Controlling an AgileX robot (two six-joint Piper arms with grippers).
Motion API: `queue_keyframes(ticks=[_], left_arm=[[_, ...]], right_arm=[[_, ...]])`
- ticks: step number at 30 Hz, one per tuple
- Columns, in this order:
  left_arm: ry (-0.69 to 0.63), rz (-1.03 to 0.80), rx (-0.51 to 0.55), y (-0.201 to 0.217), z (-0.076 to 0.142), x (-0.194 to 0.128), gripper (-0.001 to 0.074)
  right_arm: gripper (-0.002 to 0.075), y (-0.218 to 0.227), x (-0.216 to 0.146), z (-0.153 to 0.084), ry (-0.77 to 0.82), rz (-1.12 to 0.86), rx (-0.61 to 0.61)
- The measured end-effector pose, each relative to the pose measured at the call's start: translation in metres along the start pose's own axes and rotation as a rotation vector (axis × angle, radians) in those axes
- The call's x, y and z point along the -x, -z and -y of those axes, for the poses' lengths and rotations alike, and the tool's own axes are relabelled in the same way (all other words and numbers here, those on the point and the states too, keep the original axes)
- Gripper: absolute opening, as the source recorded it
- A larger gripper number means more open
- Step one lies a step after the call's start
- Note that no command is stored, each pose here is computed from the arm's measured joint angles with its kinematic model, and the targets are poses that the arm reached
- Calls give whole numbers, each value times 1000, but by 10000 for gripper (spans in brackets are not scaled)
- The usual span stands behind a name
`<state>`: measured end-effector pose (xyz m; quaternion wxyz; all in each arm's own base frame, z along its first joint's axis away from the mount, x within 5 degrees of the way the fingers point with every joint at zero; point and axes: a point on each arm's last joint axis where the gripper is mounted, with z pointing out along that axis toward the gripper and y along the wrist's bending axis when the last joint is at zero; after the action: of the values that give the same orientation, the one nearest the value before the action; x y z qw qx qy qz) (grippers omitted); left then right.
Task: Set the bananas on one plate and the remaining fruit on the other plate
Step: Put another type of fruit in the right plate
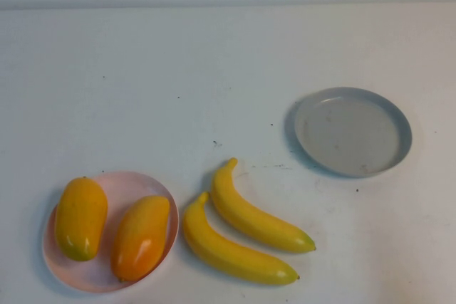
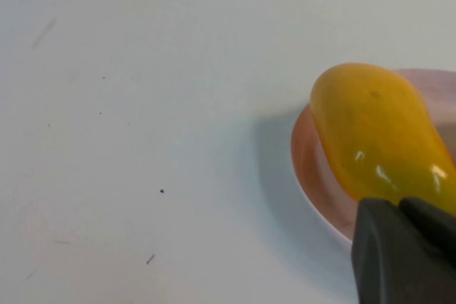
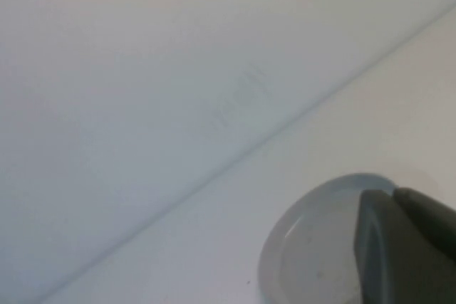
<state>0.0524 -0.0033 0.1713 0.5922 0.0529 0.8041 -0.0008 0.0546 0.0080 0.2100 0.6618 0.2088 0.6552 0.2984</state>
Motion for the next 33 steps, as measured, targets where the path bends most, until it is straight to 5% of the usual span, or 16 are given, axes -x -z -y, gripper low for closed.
queue_keyframes(ticks=[12,23,33], left_arm=[[0,0,0,0,0,0,0],[0,0,0,0,0,0,0],[0,0,0,0,0,0,0]], right_arm=[[-18,-30,30,-68,162,-588,30],[-18,-127,39,-85,328,-995,27],[-18,-190,-28,-129,645,-1287,189]])
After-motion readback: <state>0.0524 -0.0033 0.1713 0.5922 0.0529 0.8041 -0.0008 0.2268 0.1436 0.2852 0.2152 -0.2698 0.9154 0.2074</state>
